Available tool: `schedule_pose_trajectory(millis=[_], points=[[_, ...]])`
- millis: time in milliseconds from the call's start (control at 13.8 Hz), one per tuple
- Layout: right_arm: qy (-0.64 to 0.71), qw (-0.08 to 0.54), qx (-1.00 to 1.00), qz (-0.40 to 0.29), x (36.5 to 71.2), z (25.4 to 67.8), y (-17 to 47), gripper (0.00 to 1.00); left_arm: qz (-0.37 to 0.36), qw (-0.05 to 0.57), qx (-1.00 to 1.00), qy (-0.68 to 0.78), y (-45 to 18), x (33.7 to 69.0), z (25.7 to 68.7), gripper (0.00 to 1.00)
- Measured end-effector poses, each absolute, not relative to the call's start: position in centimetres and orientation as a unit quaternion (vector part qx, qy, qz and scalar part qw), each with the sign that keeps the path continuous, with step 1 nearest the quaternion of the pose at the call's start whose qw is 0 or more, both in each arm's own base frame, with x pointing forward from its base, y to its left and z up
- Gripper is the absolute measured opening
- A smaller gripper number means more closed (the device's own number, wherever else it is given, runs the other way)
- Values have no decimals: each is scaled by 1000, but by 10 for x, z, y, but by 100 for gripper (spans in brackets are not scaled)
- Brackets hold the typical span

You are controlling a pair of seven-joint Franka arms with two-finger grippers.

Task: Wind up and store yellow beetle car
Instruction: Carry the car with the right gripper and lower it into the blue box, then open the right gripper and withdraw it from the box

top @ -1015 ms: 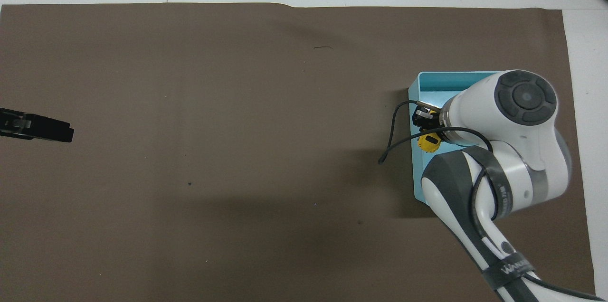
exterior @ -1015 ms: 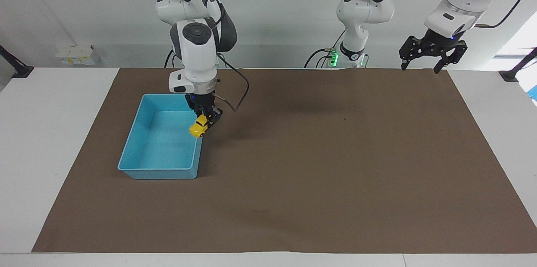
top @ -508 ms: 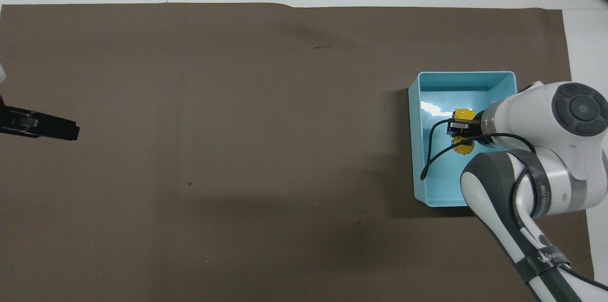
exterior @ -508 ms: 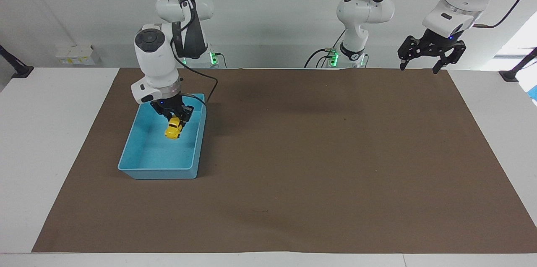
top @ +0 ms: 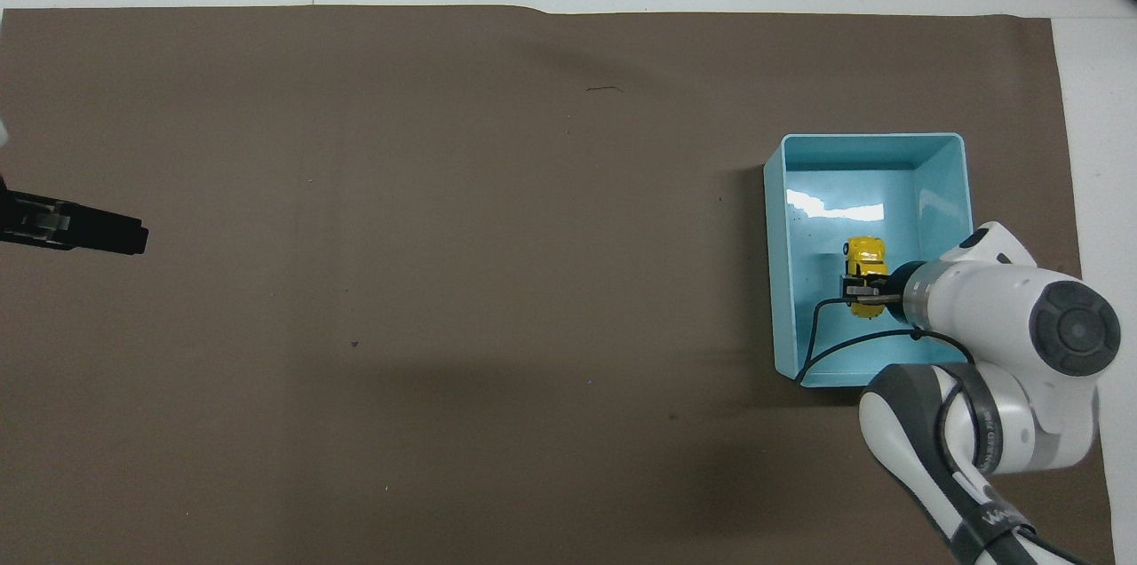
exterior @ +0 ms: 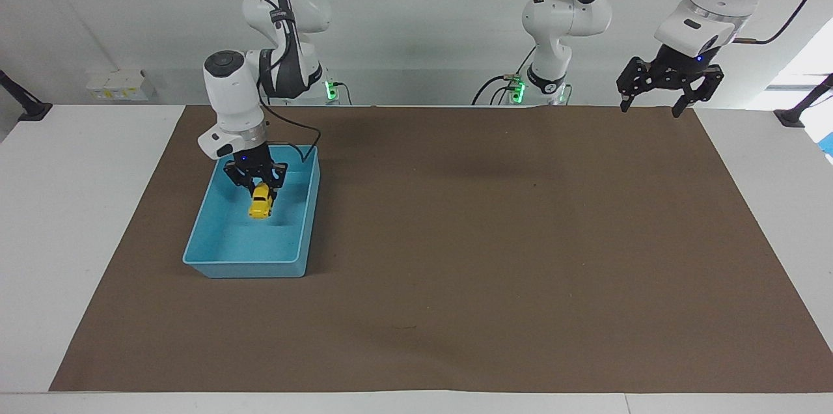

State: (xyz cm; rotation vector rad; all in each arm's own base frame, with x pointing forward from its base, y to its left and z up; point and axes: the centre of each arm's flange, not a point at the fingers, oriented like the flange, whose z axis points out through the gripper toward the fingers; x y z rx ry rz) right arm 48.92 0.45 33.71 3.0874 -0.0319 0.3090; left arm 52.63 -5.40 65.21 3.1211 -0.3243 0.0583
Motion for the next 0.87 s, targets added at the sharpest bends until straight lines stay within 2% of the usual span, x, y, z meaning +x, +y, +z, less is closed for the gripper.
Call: schedule_pose_trajectory(millis=[218, 508, 580, 870], points=[[13, 17, 994, 103, 480, 319, 5, 47, 19, 2, 995, -96, -46, 527, 652, 100], [14, 17, 995, 102, 479, 314, 4, 47, 19, 2, 995, -95, -45, 527, 652, 100], [14, 17, 995, 102, 479, 314, 4, 52, 19, 2, 995, -95, -45, 527, 652, 100], [11, 18, 996, 92, 485, 322, 2, 98, 19, 2, 995, -95, -45, 527, 652, 100]])
